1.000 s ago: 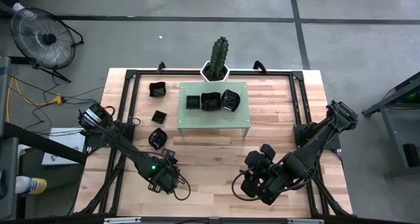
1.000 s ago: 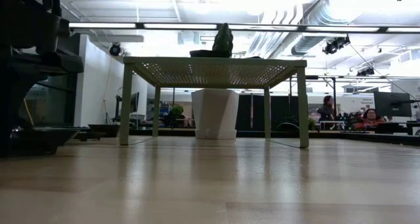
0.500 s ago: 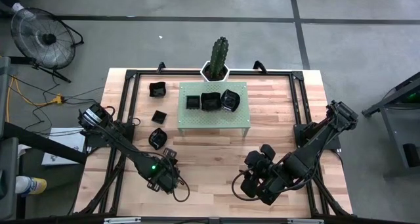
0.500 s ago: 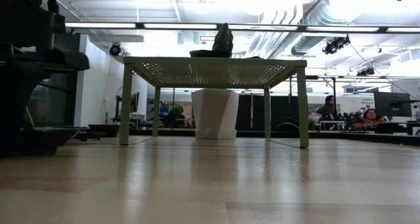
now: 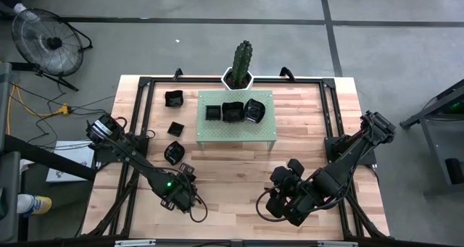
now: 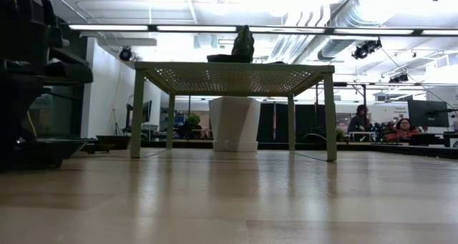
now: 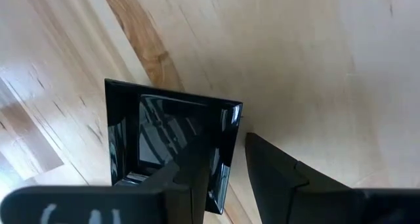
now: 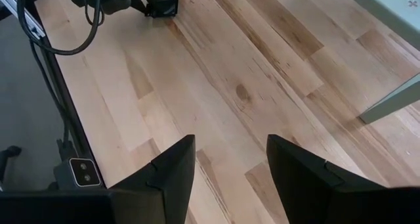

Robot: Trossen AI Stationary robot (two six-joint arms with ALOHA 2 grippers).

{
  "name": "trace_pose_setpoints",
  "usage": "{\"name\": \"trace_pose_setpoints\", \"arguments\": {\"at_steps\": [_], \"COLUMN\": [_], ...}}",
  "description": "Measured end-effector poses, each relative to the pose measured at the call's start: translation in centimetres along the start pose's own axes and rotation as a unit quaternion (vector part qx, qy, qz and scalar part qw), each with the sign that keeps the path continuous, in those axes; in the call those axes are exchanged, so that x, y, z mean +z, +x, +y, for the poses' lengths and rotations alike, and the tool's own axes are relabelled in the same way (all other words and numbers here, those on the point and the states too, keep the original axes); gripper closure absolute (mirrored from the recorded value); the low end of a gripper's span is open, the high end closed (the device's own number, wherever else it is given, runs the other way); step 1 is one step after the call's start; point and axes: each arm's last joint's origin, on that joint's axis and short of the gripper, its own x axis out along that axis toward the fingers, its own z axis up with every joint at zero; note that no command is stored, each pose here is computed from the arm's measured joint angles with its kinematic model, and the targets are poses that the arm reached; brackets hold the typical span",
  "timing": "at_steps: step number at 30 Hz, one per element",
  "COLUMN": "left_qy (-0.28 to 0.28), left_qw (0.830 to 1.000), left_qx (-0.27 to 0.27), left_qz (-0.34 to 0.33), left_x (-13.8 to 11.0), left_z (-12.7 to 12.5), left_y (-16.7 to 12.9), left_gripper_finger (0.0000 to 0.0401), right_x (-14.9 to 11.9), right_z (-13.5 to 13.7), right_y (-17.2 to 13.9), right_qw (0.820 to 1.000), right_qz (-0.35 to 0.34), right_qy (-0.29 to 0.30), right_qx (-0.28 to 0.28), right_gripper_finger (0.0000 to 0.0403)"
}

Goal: Pick & Place Mini shaped plates
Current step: Stack the square plate on top of the square plates on the shelf

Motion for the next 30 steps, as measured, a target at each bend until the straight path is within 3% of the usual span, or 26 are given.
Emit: {"name": "trace_pose_setpoints", "arguments": {"at_steps": [7,17,30], "left_qy": [0.000,0.001,0.012], "left_qw": [1.000,1.000,1.000], "left_qx": [0.000,0.004,-0.009], "left_qz": [0.001,0.004,0.016], "left_x": [0.0,-0.1,0.5], "left_z": [0.0,0.0,0.1], "left_y": [0.0,0.0,-1.2], "left_gripper_finger": [0.0310,0.0395,0.0400], "right_x": [0.0,0.0,0.0], "right_z": [0.0,0.0,0.0], "right_y": [0.0,0.0,0.0], "right_qw": [1.000,1.000,1.000], "right_qz": [0.000,0.000,0.000], "right_qy": [0.000,0.000,0.000], "right_qx": [0.000,0.000,0.000], "right_gripper_finger": [0.0219,0.0219,0.0219]}}
